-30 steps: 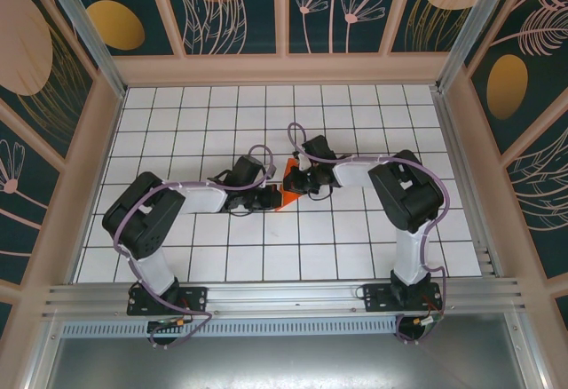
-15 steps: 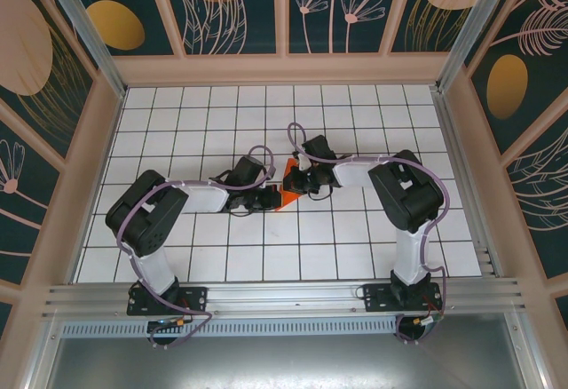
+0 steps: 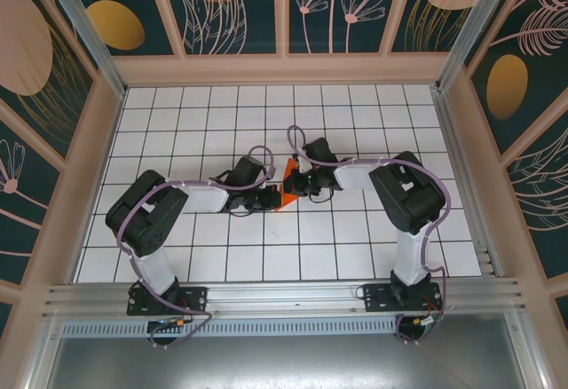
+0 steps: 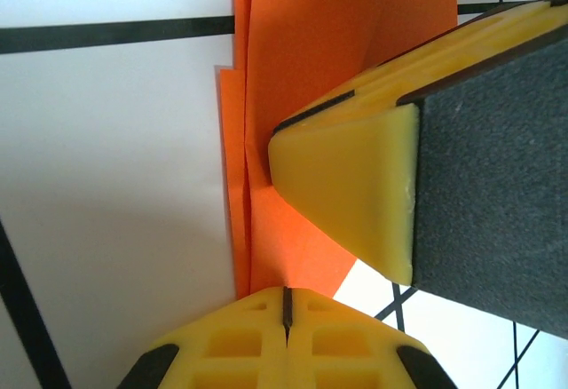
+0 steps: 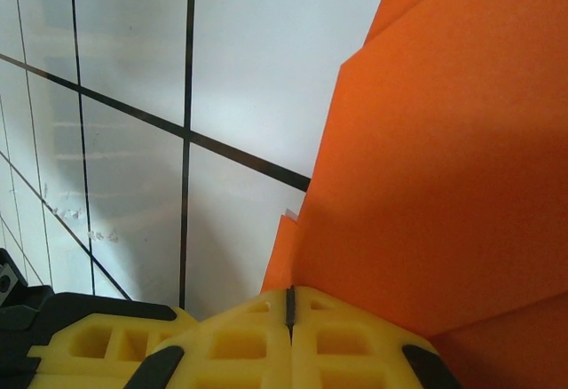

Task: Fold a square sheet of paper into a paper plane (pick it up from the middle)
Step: Fourth fold the wing at the center of the table.

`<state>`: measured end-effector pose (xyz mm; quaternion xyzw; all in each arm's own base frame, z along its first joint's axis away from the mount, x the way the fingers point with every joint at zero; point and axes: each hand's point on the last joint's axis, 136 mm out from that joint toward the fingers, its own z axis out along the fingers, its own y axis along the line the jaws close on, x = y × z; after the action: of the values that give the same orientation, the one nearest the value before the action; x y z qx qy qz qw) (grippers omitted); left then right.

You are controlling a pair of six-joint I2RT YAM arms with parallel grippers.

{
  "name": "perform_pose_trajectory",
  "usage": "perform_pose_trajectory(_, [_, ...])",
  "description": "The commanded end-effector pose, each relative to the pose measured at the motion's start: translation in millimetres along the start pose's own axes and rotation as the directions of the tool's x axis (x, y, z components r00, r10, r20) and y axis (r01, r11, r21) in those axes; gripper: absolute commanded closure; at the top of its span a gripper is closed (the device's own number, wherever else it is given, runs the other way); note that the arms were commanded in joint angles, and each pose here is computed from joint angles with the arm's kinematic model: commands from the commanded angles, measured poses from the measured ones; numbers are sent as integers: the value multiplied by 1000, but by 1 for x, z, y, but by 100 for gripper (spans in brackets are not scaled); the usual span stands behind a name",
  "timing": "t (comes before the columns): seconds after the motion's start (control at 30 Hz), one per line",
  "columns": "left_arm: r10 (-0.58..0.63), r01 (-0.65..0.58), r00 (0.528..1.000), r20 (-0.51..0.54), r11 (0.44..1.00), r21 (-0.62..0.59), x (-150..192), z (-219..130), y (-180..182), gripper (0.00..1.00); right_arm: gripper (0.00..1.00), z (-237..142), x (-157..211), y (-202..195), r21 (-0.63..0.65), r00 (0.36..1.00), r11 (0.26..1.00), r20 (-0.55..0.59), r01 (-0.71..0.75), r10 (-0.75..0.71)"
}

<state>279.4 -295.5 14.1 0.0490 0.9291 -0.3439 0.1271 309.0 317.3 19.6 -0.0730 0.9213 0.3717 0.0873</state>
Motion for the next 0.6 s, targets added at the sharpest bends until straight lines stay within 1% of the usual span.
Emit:
perform_pose_trajectory(0.0, [-34, 26, 997, -73, 994, -103, 29, 3, 31, 100, 99, 1, 6, -27, 66, 999, 998, -39, -23, 26])
perform_pose_trajectory(0.07, [-46, 34, 995, -93, 992, -122, 38, 3, 38, 100, 99, 0, -1, -28, 55, 1000, 998, -23, -20, 21])
perform_pose_trajectory(0.17, [-66, 48, 990, -123, 988, -144, 53, 2, 49, 100, 99, -14, -27, -45, 44, 998, 997, 43, -55, 53])
perform_pose_trajectory(0.3, [-87, 63, 985, -149, 985, -158, 70, 2, 61, 100, 99, -27, -52, -59, 52, 993, 996, 98, -78, 73])
perform_pose_trajectory(0.4, [-93, 68, 984, -155, 985, -157, 74, 2, 63, 100, 99, -32, -65, -70, 77, 989, 993, 126, -93, 83])
perform_pose_trajectory(0.57, [-79, 58, 986, -146, 988, -141, 69, 2, 58, 100, 99, -45, -93, -90, 112, 974, 982, 189, -149, 126])
